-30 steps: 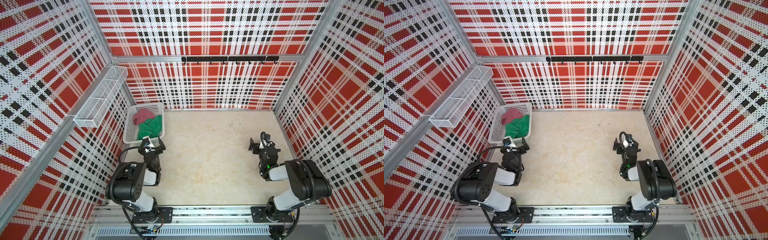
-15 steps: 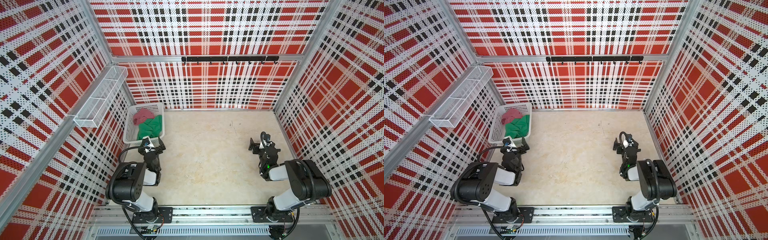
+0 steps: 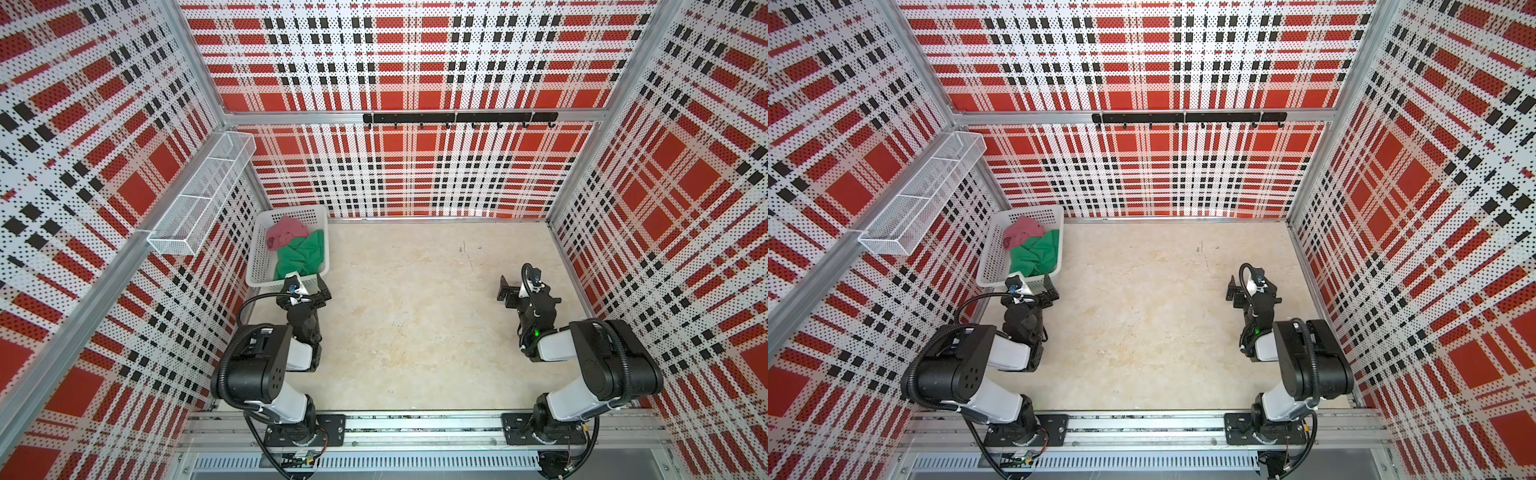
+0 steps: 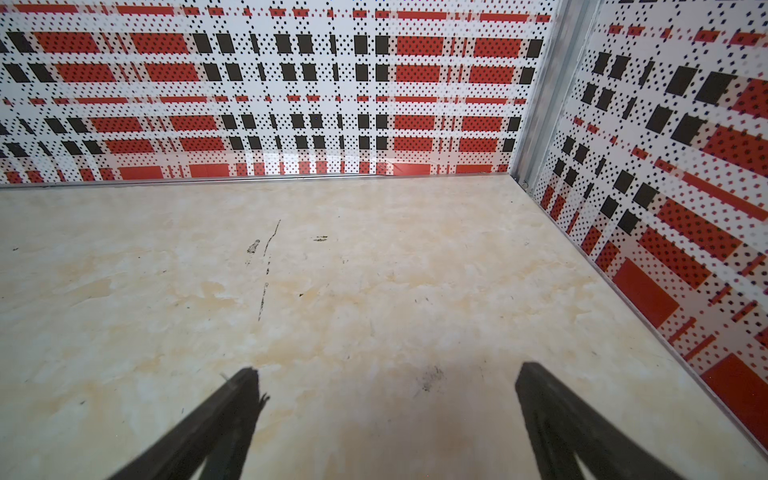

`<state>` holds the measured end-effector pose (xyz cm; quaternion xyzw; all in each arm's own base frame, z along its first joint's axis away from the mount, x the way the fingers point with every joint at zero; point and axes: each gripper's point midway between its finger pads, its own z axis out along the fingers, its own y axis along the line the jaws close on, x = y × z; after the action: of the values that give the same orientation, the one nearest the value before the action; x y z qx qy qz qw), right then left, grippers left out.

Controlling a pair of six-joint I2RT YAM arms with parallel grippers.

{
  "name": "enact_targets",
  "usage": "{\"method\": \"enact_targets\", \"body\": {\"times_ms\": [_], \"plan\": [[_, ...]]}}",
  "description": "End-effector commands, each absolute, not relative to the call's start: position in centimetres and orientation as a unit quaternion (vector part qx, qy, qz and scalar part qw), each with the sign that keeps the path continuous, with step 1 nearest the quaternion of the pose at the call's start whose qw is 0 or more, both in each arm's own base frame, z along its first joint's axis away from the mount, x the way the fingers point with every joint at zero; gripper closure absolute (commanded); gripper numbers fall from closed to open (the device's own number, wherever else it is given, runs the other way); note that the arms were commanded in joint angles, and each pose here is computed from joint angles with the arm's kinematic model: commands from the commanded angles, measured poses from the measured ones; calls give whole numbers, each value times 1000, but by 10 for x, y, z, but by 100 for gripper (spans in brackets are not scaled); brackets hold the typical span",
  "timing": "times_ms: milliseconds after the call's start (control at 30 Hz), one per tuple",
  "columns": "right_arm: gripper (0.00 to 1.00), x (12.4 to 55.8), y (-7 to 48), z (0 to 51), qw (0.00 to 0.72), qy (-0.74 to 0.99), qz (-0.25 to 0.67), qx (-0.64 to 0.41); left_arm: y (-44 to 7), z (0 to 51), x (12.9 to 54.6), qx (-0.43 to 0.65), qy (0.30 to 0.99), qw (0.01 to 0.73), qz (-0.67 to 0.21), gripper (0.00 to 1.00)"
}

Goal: Fold and stack the tank tops

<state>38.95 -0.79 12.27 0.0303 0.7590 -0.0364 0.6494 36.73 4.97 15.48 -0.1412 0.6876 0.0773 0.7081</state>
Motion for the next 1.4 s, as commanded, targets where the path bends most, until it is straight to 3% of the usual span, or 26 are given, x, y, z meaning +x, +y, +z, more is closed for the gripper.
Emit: {"method": "enact_targets", "body": {"times_ms": [0,167,300,500,667,900,1067,1167,1300,1367], "plan": [[0,395,-13,137,656,753,-39,41,54,167,361,-152,667,724,83,0],[0,411,-8,180,617,785,-30,48,72,226,352,-221,652,719,97,1],[0,404,2,200,583,808,-30,82,72,256,381,-246,683,685,58,1],[0,385,27,192,506,857,22,97,84,240,451,-244,764,598,14,6],[0,367,52,169,470,877,59,75,113,225,500,-280,773,569,-14,10],[0,350,59,147,446,890,64,71,139,160,522,-319,816,483,22,9],[0,350,60,149,441,893,64,63,134,123,518,-330,828,452,14,24],[0,350,60,151,444,891,63,62,133,119,515,-331,828,452,14,41],[0,350,61,149,443,892,68,66,131,133,513,-326,823,466,14,85],[0,350,62,148,441,892,72,68,127,153,513,-317,816,482,17,100]]}}
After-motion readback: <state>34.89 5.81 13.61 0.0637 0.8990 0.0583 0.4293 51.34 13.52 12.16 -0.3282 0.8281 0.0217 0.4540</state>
